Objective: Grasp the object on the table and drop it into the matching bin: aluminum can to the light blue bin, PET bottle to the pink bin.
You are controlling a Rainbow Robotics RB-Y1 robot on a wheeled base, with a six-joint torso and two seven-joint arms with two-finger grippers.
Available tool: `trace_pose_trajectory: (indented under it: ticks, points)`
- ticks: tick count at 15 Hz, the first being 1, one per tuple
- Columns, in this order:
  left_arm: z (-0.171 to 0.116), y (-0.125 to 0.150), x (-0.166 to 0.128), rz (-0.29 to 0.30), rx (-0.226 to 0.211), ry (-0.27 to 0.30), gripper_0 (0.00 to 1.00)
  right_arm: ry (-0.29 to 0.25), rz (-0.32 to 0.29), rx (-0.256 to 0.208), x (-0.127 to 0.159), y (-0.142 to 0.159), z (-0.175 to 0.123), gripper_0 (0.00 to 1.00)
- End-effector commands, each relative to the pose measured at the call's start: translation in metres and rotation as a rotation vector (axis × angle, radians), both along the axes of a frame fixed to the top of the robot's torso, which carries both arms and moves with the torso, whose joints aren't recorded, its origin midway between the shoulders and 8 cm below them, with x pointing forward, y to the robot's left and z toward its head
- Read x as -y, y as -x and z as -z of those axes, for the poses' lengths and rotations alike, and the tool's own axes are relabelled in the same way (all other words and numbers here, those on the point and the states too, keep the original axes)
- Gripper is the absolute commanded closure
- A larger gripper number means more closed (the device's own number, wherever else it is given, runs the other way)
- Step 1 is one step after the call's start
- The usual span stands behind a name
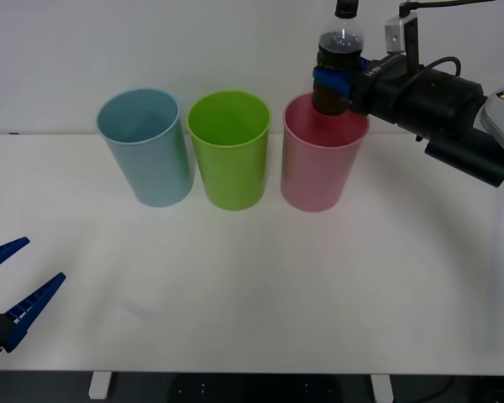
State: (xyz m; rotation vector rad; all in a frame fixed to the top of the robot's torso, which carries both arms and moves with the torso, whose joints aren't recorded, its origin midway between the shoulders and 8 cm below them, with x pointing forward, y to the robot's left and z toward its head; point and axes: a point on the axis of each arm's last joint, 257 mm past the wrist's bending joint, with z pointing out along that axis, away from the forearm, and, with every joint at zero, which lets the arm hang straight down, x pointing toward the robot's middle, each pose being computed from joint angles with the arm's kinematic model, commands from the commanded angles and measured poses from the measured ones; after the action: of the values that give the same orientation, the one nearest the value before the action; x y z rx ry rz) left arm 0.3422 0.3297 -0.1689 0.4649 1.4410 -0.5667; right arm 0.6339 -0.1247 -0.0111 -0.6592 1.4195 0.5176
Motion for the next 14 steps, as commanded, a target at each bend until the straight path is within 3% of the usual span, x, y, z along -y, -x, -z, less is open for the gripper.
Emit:
trace_pose_trajectory:
  ticks: [1,2,3,4,5,9,14]
  points:
    - [0.0,0.0,0.0,0.0,0.0,0.0,0.0,0.002,-0.002,-0.001,-0.001,0.0,0.001,0.99]
    - [0.0,0.0,0.0,0.0,0.0,0.0,0.0,0.003,-0.002,0.0,-0.001,0.0,0.001,0.97]
    - [0.0,0.0,0.0,0.0,0.0,0.0,0.0,0.005,-0.002,0.003,-0.002,0.0,0.0,0.66]
    - [0.0,0.0,0.0,0.0,0.0,0.0,0.0,0.007,-0.002,0.005,-0.001,-0.001,0.0,0.1]
    - [0.0,0.0,0.0,0.0,0.0,0.0,0.0,0.007,-0.003,0.008,-0.002,0.0,-0.001,0.0]
    - [0.0,0.0,0.0,0.0,0.0,0.0,0.0,-0.001,-0.007,0.018,0.0,0.0,-0.009,0.0]
    - [0.0,0.0,0.0,0.0,0.0,0.0,0.0,-0.015,-0.06,0.017,0.01,0.015,-0.017,0.0]
